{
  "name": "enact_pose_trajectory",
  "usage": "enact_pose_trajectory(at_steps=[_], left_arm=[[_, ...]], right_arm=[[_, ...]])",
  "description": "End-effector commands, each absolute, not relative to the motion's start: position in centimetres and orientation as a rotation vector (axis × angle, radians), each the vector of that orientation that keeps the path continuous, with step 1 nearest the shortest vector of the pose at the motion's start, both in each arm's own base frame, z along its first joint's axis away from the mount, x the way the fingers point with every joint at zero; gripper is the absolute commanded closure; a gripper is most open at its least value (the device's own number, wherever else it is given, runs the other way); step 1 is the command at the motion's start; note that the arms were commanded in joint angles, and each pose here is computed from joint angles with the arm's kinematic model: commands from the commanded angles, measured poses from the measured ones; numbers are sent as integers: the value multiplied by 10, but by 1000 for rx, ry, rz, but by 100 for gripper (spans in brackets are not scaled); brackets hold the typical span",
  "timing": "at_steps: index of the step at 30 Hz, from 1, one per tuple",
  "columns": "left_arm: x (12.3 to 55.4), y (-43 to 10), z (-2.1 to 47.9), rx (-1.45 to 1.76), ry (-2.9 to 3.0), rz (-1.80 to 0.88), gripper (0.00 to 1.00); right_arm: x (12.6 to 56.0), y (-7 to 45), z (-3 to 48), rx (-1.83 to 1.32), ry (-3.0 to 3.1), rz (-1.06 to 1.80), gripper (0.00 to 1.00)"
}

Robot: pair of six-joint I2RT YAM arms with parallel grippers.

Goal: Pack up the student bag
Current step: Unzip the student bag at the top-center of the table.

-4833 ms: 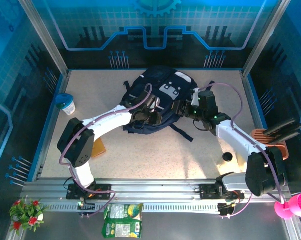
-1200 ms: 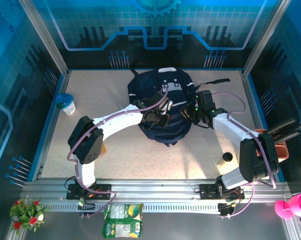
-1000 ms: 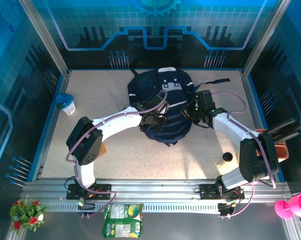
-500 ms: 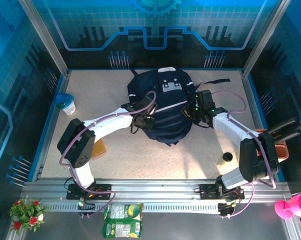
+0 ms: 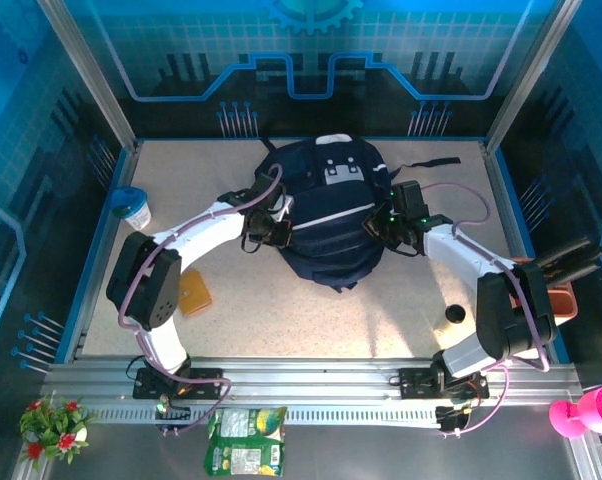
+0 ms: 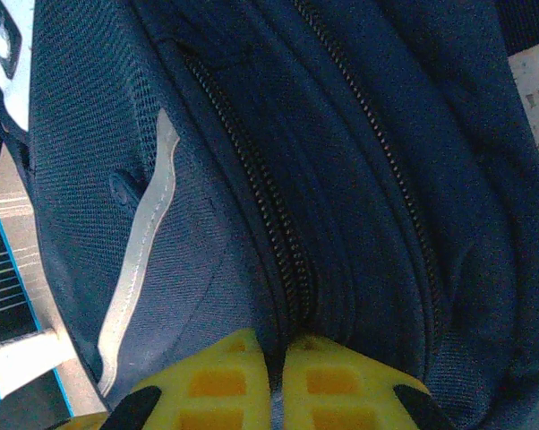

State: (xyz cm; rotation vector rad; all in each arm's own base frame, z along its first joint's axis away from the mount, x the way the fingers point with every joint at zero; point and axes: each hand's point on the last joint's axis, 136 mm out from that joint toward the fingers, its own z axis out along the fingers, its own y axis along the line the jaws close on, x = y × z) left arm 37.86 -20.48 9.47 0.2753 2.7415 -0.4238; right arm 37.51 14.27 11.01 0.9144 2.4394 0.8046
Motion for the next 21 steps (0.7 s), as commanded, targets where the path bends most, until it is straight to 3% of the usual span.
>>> enact_pose_trajectory(at_steps=[1,7,11,13,18,21], left_arm=[[404,-196,106,202,2717,-436,100],[441,-192,118,129,2644,-339,99],[451,-188,122,65,2617,-310,86],[448,-182,128,-1,2608,-298,72],[421,-158,145,-151,2563,-297,48],[395,-120,139,-337,2563,-208,33]], right_arm=[[385,134,109,894,2422,750,92],[383,136,109,861,2429,759,92],[384,144,118,779,2424,813,85],[385,148,127,710,2408,838,74],[384,150,151,551,2388,826,44],[386,148,160,481,2391,773,34]])
